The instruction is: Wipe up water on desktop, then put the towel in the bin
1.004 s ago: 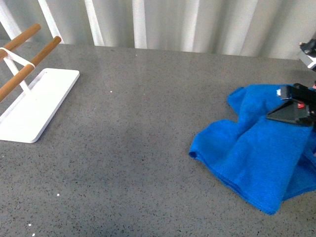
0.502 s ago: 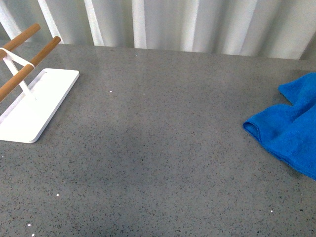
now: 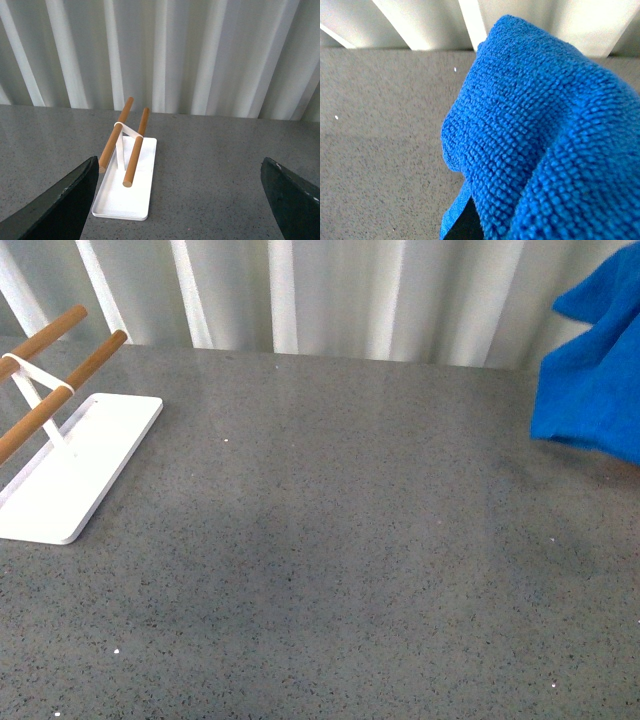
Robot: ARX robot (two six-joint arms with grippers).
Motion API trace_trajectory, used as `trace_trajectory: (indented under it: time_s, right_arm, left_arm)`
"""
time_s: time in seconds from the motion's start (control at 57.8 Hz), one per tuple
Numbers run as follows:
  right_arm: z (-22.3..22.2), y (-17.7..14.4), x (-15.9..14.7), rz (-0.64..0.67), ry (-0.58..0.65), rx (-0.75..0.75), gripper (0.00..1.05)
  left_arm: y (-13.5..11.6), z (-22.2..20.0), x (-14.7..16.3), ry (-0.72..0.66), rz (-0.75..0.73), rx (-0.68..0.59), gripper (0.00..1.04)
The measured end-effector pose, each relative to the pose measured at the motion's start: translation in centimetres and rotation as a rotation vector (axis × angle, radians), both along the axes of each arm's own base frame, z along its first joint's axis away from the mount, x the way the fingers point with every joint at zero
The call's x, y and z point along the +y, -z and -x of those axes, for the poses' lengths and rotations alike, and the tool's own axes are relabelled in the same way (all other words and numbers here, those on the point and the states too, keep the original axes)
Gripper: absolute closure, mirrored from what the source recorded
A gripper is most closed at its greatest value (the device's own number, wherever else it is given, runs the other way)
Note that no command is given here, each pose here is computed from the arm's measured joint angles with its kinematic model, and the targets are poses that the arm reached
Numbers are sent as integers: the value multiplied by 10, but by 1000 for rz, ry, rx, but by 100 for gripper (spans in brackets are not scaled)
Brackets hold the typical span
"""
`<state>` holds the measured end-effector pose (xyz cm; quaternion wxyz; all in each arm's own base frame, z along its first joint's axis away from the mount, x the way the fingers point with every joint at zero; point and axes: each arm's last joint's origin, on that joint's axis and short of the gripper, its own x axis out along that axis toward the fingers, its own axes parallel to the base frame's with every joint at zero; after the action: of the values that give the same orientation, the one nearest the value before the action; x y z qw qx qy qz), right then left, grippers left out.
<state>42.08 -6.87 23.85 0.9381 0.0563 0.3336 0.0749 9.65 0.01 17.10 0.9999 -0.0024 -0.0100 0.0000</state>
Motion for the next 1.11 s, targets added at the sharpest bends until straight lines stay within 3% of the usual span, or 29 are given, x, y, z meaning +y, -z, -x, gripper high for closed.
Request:
trace_trajectory:
  time_s: [0.19,0.398,0.658,1.108]
  right_arm:
    - [26,-74,-44,49,81,-138,100]
    - [49,-79,-97,64,184,-131,100]
    - [72,-32,-147,43,290,-35,100]
    - [64,79,-173,35,362,195,100]
  left_arm:
    - [0,0,0,0,0,0,7]
    - [0,0,0,0,0,0,7]
    - [0,0,0,0,0,0,7]
    - [0,0,0,0,0,0,7]
